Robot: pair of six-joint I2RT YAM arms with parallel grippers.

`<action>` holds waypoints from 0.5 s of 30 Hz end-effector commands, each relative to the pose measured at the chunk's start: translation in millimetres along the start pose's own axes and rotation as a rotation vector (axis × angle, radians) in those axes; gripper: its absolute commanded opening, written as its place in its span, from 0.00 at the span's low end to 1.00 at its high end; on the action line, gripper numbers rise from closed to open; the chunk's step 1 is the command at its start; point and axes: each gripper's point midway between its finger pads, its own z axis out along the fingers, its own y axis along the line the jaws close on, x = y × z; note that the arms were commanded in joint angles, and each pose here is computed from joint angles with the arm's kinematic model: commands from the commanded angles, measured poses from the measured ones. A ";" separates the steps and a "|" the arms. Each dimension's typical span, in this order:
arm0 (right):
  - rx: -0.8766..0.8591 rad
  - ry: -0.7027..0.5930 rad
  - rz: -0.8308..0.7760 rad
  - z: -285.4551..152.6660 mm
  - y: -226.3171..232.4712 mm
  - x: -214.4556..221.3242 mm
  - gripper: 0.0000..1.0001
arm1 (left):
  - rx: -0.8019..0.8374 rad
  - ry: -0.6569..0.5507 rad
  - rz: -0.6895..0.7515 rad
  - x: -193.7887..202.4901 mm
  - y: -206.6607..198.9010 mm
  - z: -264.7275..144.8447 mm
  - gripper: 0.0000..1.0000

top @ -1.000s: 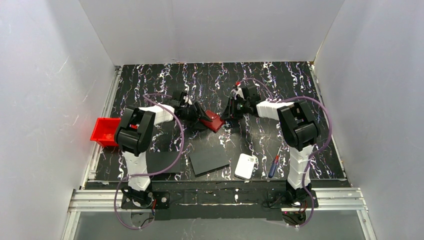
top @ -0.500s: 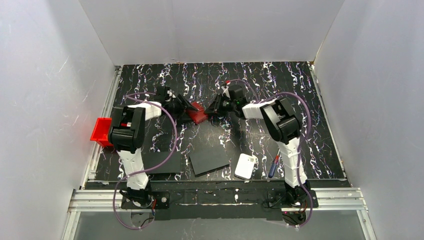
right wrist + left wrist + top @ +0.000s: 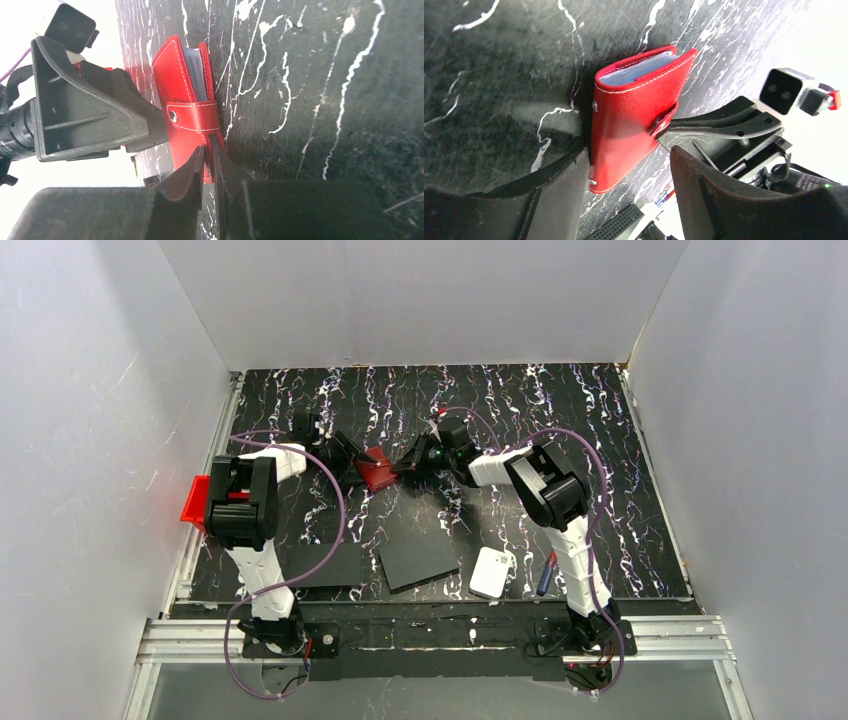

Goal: Put the credit cards into the card holder
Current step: Open the card holder at the center of the board.

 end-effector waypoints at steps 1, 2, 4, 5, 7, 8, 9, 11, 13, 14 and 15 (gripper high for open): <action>0.109 -0.055 0.091 3.8 -40.2 4.3 0.16 | 0.080 0.059 -0.047 6.0 1.6 18.6 0.58; 0.104 -0.052 0.105 4.4 -41.3 5.7 0.16 | 0.126 0.060 -0.034 6.0 -8.3 16.6 0.57; 0.099 -0.042 0.115 6.7 -42.7 7.9 0.16 | 0.198 0.035 0.020 3.7 -26.8 7.3 0.56; 0.098 -0.039 0.115 7.5 -43.1 8.5 0.16 | 0.215 0.020 0.043 3.3 -32.3 2.3 0.55; 0.094 -0.037 0.111 8.1 -41.9 9.0 0.16 | 0.242 -0.008 0.085 1.4 -42.8 -7.9 0.54; 0.091 -0.036 0.109 8.5 -40.9 9.3 0.16 | 0.248 -0.014 0.093 1.1 -45.4 -10.5 0.53; 0.082 -0.034 0.106 9.4 -39.1 9.5 0.17 | 0.250 -0.015 0.093 1.2 -46.2 -11.3 0.51; 0.061 -0.024 0.105 11.9 -34.6 11.0 0.17 | 0.245 -0.006 0.077 2.3 -43.2 -8.5 0.47; 0.044 -0.020 0.104 13.4 -28.7 12.2 0.17 | 0.240 0.000 0.064 3.1 -39.3 -3.8 0.42; 0.041 -0.020 0.101 13.5 -27.2 12.4 0.17 | 0.239 0.005 0.060 4.3 -37.7 -1.8 0.40; 0.039 -0.019 0.098 13.5 -25.3 12.7 0.17 | 0.243 0.004 0.065 4.8 -38.3 -1.0 0.39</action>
